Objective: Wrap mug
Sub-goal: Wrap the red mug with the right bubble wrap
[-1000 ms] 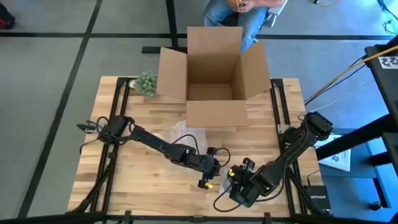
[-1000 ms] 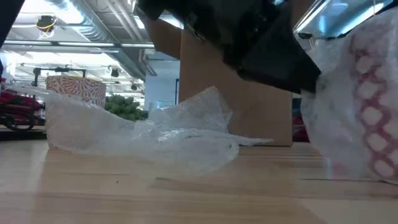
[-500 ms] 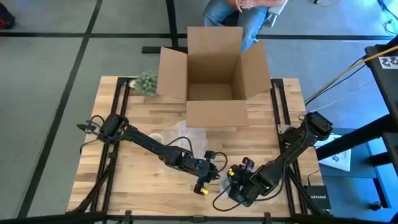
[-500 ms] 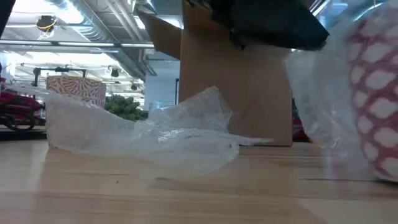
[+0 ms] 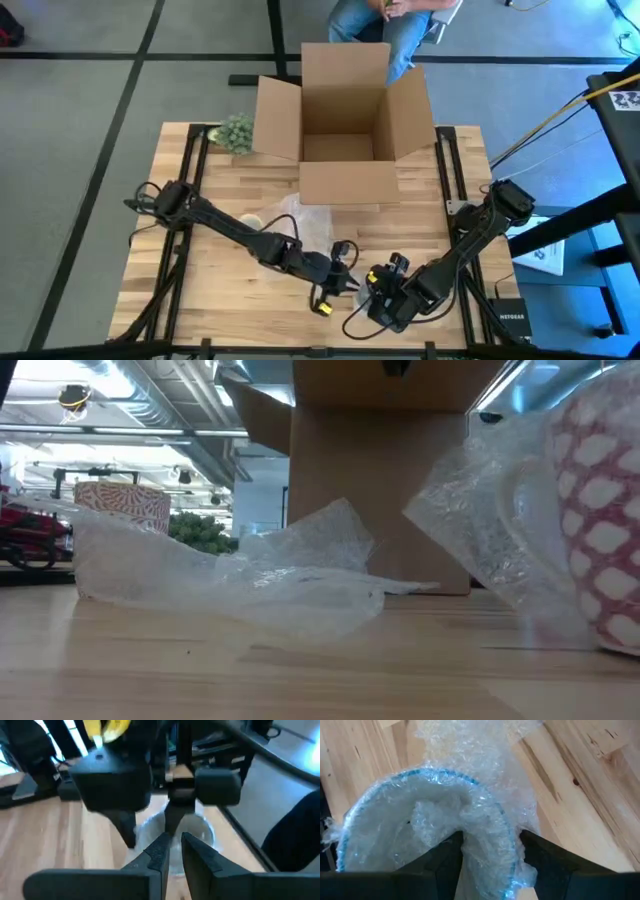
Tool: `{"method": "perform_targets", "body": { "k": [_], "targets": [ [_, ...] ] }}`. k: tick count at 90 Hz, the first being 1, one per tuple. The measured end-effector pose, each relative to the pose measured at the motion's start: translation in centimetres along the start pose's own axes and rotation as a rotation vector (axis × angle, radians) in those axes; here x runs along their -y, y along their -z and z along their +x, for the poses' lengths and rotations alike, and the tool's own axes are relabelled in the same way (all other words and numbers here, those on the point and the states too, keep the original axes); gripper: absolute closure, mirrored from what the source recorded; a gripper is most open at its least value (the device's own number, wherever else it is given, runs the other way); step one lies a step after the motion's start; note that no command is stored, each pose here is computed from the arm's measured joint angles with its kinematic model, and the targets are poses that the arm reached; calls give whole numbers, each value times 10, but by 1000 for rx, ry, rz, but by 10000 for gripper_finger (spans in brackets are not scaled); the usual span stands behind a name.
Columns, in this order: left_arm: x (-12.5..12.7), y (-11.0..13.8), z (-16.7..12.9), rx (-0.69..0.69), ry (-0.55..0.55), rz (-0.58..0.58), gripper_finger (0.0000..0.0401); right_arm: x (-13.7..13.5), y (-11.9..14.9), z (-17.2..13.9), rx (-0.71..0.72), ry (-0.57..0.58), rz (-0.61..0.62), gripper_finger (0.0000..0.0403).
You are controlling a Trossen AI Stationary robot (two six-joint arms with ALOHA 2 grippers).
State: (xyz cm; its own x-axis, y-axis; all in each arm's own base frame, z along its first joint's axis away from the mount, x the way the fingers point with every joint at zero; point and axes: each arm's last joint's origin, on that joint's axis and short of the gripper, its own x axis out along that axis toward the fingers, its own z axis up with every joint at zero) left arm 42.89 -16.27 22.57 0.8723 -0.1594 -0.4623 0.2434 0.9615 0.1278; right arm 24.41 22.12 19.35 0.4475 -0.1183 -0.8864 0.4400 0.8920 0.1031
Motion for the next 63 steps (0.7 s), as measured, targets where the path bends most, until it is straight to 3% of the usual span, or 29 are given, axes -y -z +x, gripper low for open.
{"method": "perform_targets", "body": {
  "k": [9, 21, 35, 52, 63],
  "targets": [
    [-7, 15, 12, -56, -30, -21, 380, 0, 0, 0, 0, -1, 0, 220],
    [-15, 15, 15, -41, -46, -60, 392, 0, 0, 0, 0, 0, 0, 220],
    [-17, 17, 17, -43, 10, -70, 400, 0, 0, 0, 2, 0, -1, 220],
    [-19, 24, 16, -118, -58, 21, 401, 0, 0, 0, 2, -1, -1, 220],
    [-23, 23, 16, -111, -90, 16, 400, 0, 0, 0, 2, -1, 0, 220]
  ]
}}
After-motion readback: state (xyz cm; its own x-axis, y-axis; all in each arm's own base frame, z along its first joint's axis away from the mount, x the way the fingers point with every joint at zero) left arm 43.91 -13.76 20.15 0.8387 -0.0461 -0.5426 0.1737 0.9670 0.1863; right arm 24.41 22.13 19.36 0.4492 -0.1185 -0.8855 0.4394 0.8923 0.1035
